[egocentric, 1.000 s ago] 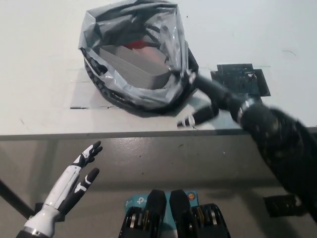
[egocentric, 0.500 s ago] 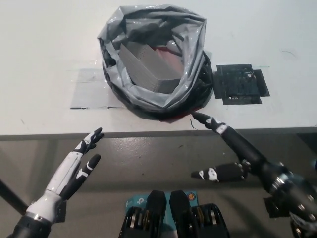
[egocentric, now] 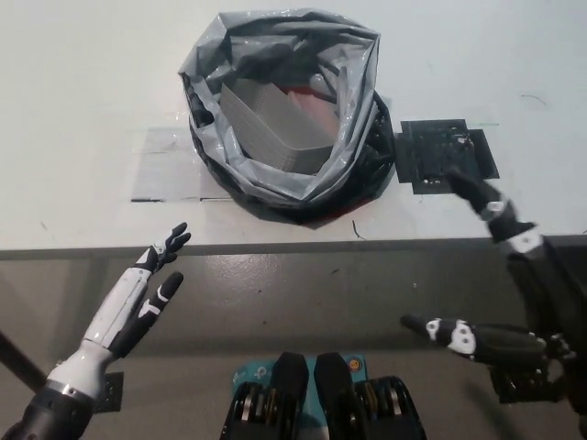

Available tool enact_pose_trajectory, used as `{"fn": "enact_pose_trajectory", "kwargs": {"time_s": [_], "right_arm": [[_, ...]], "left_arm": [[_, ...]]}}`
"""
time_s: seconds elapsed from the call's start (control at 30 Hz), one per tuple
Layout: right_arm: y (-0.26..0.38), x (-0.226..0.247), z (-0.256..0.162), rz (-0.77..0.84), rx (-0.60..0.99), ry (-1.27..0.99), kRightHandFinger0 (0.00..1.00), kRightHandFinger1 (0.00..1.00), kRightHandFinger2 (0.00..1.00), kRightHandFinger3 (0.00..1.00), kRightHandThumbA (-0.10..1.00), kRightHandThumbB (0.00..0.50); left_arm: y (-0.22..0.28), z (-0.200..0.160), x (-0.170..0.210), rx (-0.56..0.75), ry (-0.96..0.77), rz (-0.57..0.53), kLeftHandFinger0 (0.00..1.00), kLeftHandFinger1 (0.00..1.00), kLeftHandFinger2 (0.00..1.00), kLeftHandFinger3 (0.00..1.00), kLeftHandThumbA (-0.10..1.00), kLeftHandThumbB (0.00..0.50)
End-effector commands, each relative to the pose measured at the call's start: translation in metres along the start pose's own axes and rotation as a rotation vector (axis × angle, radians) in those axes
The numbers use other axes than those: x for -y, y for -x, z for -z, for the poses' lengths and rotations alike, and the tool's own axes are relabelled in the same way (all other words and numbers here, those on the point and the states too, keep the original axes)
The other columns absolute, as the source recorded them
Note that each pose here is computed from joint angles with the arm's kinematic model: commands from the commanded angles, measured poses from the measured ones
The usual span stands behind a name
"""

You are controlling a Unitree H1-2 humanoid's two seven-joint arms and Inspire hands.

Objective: Use the right hand to pick up a small rectangular container and put it into a plastic bag and lift the bag

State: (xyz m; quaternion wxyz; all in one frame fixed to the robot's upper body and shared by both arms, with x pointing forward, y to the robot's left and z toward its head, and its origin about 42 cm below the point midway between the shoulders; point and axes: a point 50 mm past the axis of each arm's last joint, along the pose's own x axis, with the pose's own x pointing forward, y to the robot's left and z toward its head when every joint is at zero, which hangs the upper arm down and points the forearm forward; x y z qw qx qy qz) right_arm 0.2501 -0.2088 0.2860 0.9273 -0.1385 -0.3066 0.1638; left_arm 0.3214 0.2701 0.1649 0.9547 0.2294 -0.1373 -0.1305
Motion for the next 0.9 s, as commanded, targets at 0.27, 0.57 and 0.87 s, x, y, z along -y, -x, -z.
{"fn": "enact_pose_trajectory", "kwargs": {"time_s": [0.27, 0.57, 0.87], "right_arm": [[0.058, -0.021, 0.099, 0.191, -0.102, -0.019, 1.0, 1.0, 1.0, 1.0, 1.0, 0.274], [0.077, -0.022, 0.127, 0.217, -0.242, -0.077, 1.0, 1.0, 1.0, 1.0, 1.0, 0.219], [0.087, -0.028, 0.135, 0.222, -0.294, -0.096, 1.0, 1.0, 1.0, 1.0, 1.0, 0.19]], "left_arm": [[0.038, -0.002, -0.003, 0.003, 0.028, -0.028, 1.0, 1.0, 1.0, 1.0, 1.0, 0.19], [0.053, 0.005, 0.006, -0.03, 0.042, -0.012, 1.0, 1.0, 1.0, 1.0, 1.0, 0.207], [0.06, 0.01, 0.008, -0.062, 0.051, 0.003, 1.0, 1.0, 1.0, 1.0, 1.0, 0.209]]}}
